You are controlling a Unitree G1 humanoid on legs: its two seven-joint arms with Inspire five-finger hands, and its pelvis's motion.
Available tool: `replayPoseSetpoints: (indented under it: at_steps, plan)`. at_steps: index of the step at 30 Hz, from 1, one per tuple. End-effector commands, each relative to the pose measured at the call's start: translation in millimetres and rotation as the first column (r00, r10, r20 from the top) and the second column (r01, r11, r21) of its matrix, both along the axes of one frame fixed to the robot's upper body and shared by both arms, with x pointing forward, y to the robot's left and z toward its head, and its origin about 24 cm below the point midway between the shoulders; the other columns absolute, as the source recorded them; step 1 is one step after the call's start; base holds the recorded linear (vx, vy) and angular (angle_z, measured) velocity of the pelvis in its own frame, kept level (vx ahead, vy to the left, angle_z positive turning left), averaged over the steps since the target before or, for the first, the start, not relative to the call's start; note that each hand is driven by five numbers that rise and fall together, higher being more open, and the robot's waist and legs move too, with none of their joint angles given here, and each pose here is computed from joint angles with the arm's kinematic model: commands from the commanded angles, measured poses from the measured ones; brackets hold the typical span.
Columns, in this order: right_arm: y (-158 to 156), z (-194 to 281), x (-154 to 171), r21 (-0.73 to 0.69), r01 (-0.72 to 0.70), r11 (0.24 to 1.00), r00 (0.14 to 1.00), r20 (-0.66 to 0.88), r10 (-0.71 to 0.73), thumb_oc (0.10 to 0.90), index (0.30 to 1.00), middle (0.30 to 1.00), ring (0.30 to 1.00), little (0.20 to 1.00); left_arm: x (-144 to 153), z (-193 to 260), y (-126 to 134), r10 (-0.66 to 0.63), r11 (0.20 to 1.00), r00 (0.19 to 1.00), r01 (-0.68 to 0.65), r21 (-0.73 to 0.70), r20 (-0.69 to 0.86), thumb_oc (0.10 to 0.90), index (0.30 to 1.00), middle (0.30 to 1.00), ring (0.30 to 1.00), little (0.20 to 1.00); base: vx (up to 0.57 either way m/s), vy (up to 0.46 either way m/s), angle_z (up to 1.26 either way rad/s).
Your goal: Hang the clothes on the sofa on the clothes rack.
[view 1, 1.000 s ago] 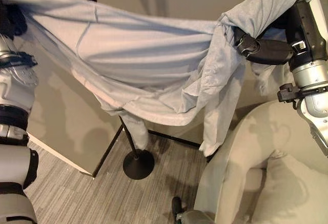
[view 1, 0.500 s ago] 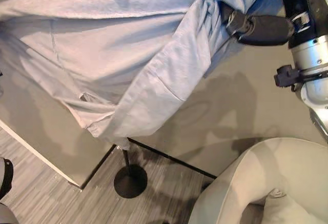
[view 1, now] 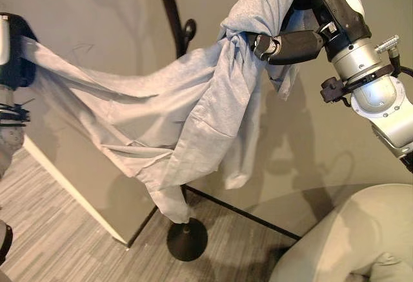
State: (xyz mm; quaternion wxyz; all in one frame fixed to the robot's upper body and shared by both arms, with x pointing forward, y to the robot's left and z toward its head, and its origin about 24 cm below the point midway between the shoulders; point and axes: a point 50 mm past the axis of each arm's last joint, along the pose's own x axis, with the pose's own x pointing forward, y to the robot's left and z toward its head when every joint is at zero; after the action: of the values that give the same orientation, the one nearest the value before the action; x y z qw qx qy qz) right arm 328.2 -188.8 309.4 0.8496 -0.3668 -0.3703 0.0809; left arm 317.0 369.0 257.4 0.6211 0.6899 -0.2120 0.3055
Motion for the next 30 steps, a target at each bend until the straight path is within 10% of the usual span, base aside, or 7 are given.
replayPoseSetpoints:
  at_steps: [1,7,12,24,26,27,30]
  plan:
    - [-27,51,-20,0.195,-0.003,0.981,0.980,0.194,-0.036,0.400,0.300,0.300,0.300,0.300,-57,-13,95,0.511,0.822,0.844,-0.536,-0.193,-0.163,0.400,0.300,0.300,0.300,0.300,0.03,0.112,-0.18]
    - [-32,7,-33,0.229,-0.041,0.972,0.993,0.118,0.014,0.400,0.300,0.300,0.300,0.300,-27,-83,57,0.360,0.899,0.872,-0.419,-0.126,-0.331,0.400,0.300,0.300,0.300,0.300,0.01,0.084,-0.09]
    - [-29,-41,-41,0.332,-0.086,0.939,0.996,0.004,0.090,0.400,0.300,0.300,0.300,0.300,-11,-165,-38,-0.025,0.974,0.899,-0.076,-0.213,-0.438,0.400,0.300,0.300,0.300,0.300,-0.04,0.041,-0.22]
    - [34,-131,-41,0.822,-0.183,0.540,0.906,-0.073,0.418,0.400,0.300,0.300,0.300,0.300,-44,-268,-155,-0.395,0.632,0.844,-0.037,-0.774,-0.363,0.400,0.300,0.300,0.300,0.300,0.01,-0.024,0.05]
    - [50,-156,-43,0.883,-0.130,0.451,0.864,-0.122,0.488,0.549,0.524,0.524,0.524,0.524,-52,-272,-168,-0.441,0.478,0.857,-0.026,-0.878,-0.266,0.400,0.300,0.300,0.300,0.300,0.02,-0.049,0.06]
    - [50,-156,-44,0.883,-0.130,0.451,0.864,-0.122,0.489,0.800,0.900,0.900,0.900,0.900,-53,-272,-168,-0.441,0.478,0.857,-0.028,-0.878,-0.266,0.400,0.300,0.300,0.300,0.300,0.02,-0.037,0.03]
    - [63,-186,-49,0.892,-0.041,0.450,0.814,-0.231,0.533,0.800,0.900,0.900,0.900,0.900,-62,-275,-181,-0.489,0.290,0.856,-0.024,-0.957,-0.170,0.477,0.415,0.415,0.415,0.415,0.02,-0.037,0.03]
